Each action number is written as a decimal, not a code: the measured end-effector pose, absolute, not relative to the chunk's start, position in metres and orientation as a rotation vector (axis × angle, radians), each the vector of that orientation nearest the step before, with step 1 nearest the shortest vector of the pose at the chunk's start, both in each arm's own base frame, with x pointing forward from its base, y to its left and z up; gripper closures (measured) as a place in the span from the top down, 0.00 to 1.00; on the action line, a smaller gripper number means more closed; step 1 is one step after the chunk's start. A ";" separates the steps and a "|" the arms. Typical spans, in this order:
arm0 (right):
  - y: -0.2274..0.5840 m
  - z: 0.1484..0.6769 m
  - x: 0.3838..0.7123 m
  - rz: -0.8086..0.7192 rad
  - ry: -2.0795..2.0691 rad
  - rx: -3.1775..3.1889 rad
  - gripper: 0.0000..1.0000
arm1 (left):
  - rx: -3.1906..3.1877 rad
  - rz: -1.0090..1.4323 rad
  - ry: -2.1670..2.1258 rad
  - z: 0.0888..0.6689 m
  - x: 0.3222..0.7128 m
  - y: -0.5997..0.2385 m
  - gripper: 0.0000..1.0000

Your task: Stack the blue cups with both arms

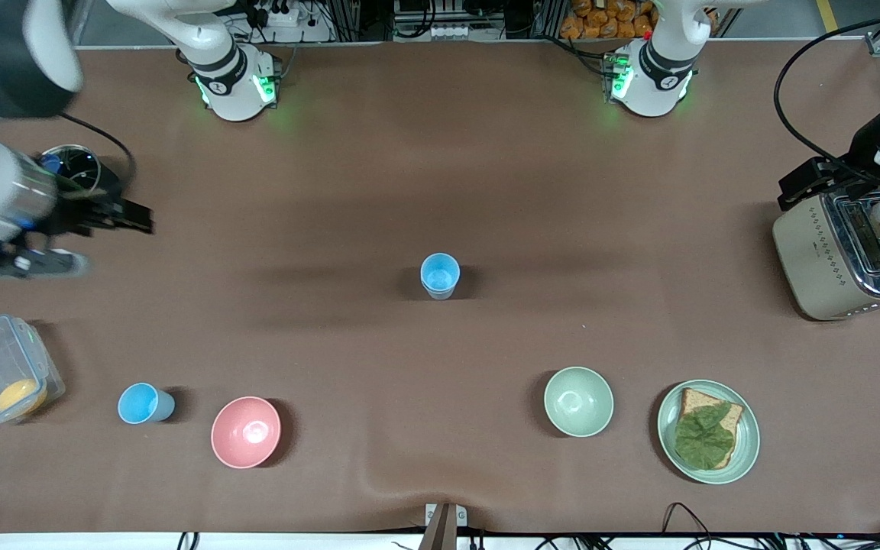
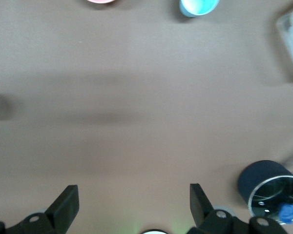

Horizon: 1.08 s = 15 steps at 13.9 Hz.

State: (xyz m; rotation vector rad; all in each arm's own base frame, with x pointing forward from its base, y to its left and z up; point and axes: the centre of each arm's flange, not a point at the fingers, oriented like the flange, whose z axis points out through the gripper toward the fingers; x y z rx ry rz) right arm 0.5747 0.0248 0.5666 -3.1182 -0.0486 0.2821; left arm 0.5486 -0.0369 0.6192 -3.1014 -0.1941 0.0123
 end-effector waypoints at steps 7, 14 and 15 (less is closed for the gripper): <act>-0.028 0.599 0.548 0.257 0.048 -3.085 1.00 | -3.101 0.016 -0.200 0.619 0.549 -0.035 1.00; -0.018 0.606 0.546 0.228 0.078 -3.090 1.00 | -3.102 0.012 -0.192 0.620 0.549 -0.034 1.00; -0.015 0.606 0.546 0.226 0.071 -3.090 1.00 | -3.102 0.012 -0.187 0.620 0.549 -0.034 1.00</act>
